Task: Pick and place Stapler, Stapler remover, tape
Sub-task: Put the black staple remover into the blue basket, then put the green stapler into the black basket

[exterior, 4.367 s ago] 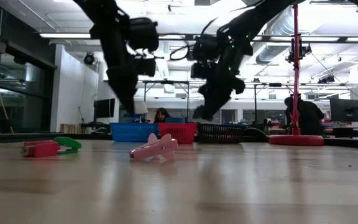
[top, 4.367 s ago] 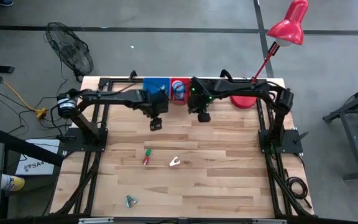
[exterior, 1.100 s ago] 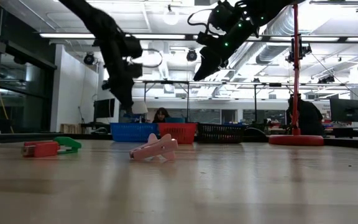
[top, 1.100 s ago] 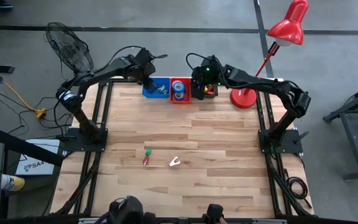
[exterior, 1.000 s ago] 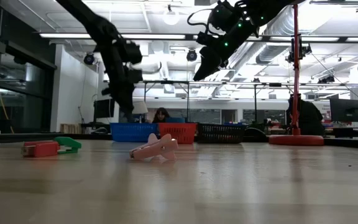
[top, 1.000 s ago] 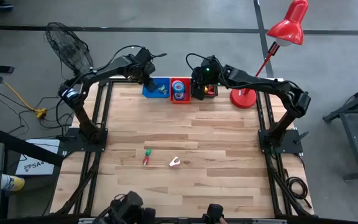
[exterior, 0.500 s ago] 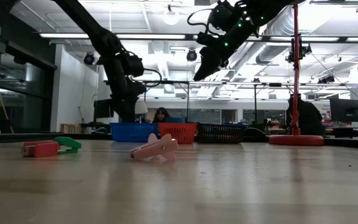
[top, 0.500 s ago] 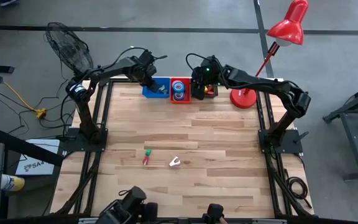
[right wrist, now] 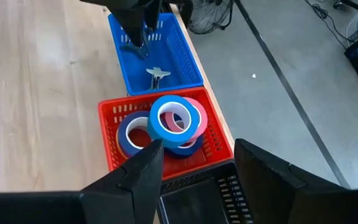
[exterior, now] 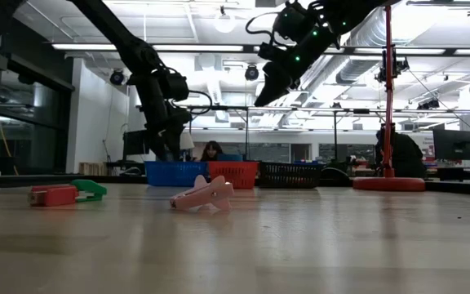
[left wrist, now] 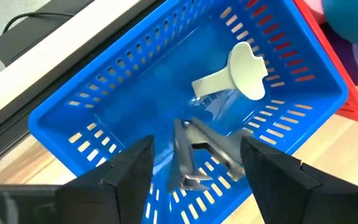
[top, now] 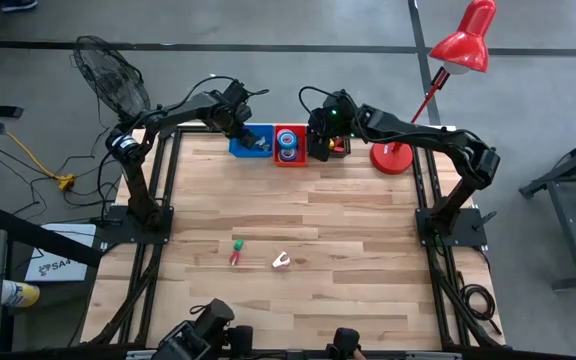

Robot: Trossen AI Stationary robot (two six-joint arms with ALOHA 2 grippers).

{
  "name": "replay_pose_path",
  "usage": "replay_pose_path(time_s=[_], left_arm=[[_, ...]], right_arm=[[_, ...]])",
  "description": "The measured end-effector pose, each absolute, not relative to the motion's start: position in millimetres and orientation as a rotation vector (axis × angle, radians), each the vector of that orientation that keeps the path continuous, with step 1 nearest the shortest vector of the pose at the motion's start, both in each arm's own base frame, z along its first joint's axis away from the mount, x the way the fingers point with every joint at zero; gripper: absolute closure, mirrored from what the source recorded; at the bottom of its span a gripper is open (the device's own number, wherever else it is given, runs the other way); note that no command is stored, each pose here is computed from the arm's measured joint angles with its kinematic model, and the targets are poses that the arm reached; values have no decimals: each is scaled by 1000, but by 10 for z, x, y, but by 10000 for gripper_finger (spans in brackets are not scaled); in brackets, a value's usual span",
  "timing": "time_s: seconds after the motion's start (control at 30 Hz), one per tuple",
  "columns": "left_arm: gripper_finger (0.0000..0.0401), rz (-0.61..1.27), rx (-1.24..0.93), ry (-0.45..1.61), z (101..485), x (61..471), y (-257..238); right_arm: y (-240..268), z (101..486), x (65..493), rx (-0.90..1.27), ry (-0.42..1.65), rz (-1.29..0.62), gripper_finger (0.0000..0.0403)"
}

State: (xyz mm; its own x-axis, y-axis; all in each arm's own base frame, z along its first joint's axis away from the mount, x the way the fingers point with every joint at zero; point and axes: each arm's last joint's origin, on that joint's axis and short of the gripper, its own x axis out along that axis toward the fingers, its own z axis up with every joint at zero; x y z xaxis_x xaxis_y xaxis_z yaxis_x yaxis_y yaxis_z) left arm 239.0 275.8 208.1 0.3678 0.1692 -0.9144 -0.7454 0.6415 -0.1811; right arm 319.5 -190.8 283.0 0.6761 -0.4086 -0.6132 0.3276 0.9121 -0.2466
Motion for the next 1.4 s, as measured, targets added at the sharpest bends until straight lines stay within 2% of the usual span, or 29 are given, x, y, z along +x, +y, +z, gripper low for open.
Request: replay_pose_path(time_s=[0.27, 0.57, 1.0, 1.4], left_arm=[[162, 616, -663, 1039, 2121, 2396, 2754], [161, 625, -549, 1177, 2575, 2382, 2734], [161, 721, -435, 1320, 3118, 2257, 2110], [161, 823, -443, 1474, 3230, 2346, 1430]], right_arm=[[-1900, 2811, 3182, -112, 741, -409, 213], [-1896, 2808, 3170, -108, 752, -408, 213], [-1926, 2983, 3013, -85, 709, -411, 213], [-1899, 3107, 2875, -80, 701, -374, 214]])
